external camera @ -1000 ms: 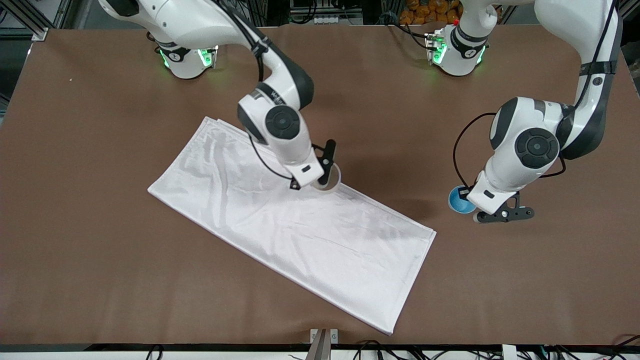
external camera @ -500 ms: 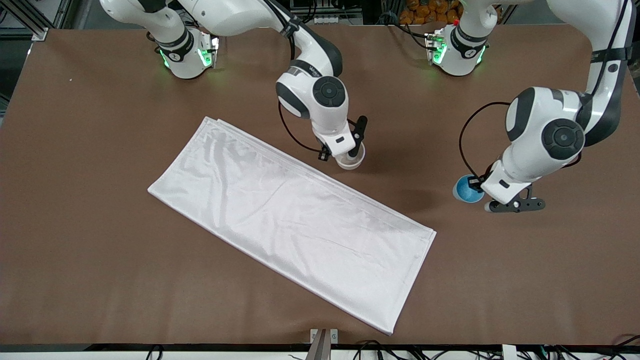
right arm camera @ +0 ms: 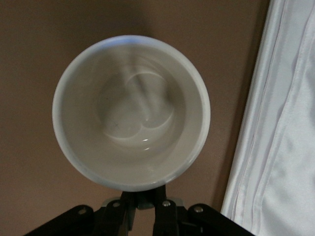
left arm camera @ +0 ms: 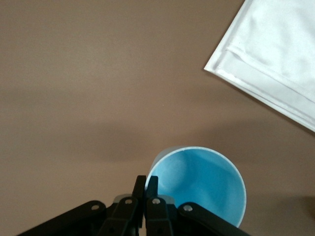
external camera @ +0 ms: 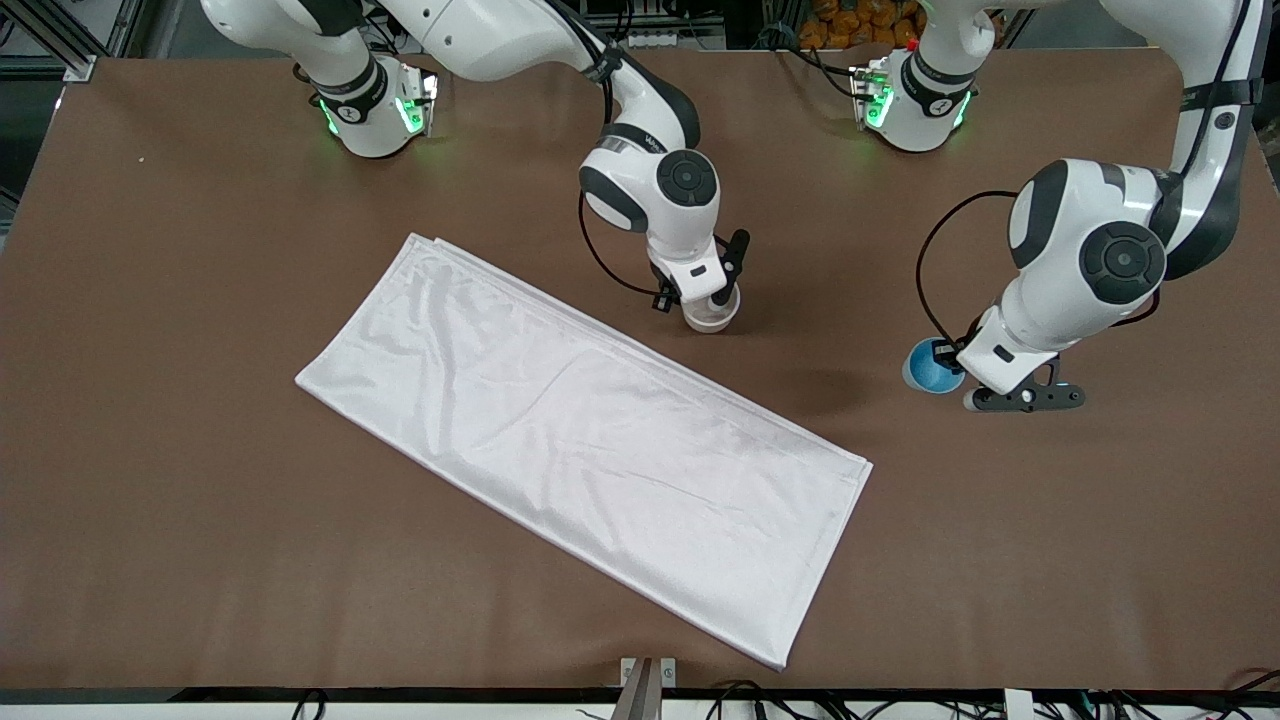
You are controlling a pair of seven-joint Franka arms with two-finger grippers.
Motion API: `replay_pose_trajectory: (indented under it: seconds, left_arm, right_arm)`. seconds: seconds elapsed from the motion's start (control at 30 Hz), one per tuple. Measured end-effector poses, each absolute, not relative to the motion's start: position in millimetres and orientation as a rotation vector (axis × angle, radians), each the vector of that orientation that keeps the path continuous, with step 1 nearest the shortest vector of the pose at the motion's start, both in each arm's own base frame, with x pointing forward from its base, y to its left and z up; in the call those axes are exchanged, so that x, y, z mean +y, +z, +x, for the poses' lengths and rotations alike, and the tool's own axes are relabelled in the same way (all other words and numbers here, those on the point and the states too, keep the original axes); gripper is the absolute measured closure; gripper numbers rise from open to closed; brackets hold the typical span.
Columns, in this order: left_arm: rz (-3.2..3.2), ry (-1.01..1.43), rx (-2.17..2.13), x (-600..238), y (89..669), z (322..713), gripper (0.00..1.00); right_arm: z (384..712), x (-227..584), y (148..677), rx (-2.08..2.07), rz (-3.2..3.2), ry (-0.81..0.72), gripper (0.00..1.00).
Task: Place blue cup into white mug on table
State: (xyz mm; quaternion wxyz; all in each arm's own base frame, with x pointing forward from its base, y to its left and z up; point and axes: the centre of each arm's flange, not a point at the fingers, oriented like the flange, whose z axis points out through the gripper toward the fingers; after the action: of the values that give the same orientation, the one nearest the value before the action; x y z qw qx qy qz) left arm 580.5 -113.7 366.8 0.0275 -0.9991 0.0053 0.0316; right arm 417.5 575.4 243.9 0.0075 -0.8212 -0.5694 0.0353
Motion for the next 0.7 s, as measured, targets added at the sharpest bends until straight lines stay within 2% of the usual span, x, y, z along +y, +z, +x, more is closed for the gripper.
replay_pose_trajectory:
  seconds: [0.1,0.17,0.3,0.37,0.6,0.67,0.7]
  left_arm:
    - [-3.083,0.108,0.016,-113,366,580,0.96]
    - [-3.082,0.111,0.016,-113,366,580,0.96]
    - [-3.082,0.116,0.016,-113,366,579,0.96]
    - [-3.085,0.117,0.013,-113,366,579,0.96]
    - [-3.119,0.139,-0.016,-119,371,576,0.96]
    - [-3.136,0.145,-0.031,-126,372,574,0.96]
    - [-3.141,0.145,-0.038,-129,373,573,0.96]
  right_arm:
    - [419,575,242,-1.757,-2.586,0.110,0.81]
    - [420,574,241,-1.729,-2.606,0.108,0.76]
    - [420,575,242,-1.673,-2.641,0.099,0.59]
    - [421,575,243,-1.659,-2.649,0.096,0.45]
    - [421,577,248,-1.649,-2.652,0.085,0.16]
    - [421,577,251,-1.650,-2.653,0.089,0.03]
    - [421,577,254,-1.651,-2.654,0.093,0.01]
